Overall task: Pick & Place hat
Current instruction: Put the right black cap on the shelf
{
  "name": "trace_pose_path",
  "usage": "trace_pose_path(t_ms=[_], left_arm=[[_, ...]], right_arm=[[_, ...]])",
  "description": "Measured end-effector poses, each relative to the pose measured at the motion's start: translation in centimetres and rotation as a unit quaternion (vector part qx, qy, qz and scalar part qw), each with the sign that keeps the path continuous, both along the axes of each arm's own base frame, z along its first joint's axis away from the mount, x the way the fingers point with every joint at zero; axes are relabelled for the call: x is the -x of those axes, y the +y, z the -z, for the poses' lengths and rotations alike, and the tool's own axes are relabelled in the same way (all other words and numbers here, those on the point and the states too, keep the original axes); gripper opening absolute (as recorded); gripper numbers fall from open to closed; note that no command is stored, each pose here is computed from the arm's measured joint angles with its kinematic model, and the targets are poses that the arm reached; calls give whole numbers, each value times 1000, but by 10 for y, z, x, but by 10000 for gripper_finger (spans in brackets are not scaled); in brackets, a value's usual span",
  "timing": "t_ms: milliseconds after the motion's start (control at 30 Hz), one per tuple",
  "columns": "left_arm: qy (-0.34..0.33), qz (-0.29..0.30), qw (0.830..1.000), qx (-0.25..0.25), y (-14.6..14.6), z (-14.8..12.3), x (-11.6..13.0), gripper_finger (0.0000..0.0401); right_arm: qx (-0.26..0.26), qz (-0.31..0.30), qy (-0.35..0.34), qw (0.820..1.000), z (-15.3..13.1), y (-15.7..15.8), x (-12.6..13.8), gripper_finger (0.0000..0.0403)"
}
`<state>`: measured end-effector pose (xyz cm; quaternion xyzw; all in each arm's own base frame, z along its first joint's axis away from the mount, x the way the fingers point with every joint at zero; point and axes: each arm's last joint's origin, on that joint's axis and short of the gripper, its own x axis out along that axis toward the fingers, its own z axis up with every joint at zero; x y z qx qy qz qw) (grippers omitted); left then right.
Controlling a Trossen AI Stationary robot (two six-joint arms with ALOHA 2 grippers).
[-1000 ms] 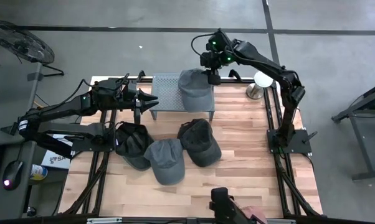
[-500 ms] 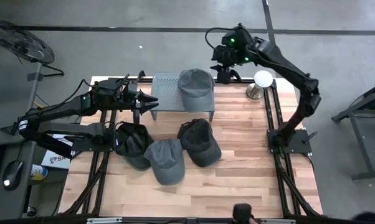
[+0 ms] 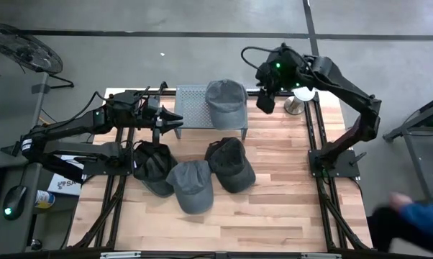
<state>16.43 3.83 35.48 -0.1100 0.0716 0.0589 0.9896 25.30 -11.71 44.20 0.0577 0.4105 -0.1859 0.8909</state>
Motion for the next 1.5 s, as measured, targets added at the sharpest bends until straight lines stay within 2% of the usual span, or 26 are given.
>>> trace_pose_path(t_ms=[167, 267, 500, 667, 900, 1033, 1300, 1500], left_arm=[[3, 0, 1000, 1, 0, 1, 0, 108], [4, 0, 1000, 1, 0, 1, 0, 108], [1, 16, 1000, 16, -1, 1, 0, 108], [-7, 13, 998, 58, -1, 0, 0, 108], [-8, 13, 996, 89, -2, 0, 0, 108], [-4, 28, 995, 99, -3, 0, 0, 108], [-3, 48, 993, 110, -4, 0, 0, 108], [5, 52, 993, 105, -4, 2, 0, 108]], right_arm=[[-84, 2, 18, 996, 6, 24, -3, 165], [-99, -24, 20, 995, 7, 41, -8, 165], [-89, -101, 36, 990, 8, 84, -17, 158], [-54, -155, 63, 984, 12, 118, -20, 157], [5, -218, 103, 971, 26, 163, -33, 156], [22, -243, 133, 961, 43, 184, -48, 158], [13, -262, 206, 943, 92, 221, -82, 152], [-4, -244, 242, 939, 127, 246, -101, 151]])
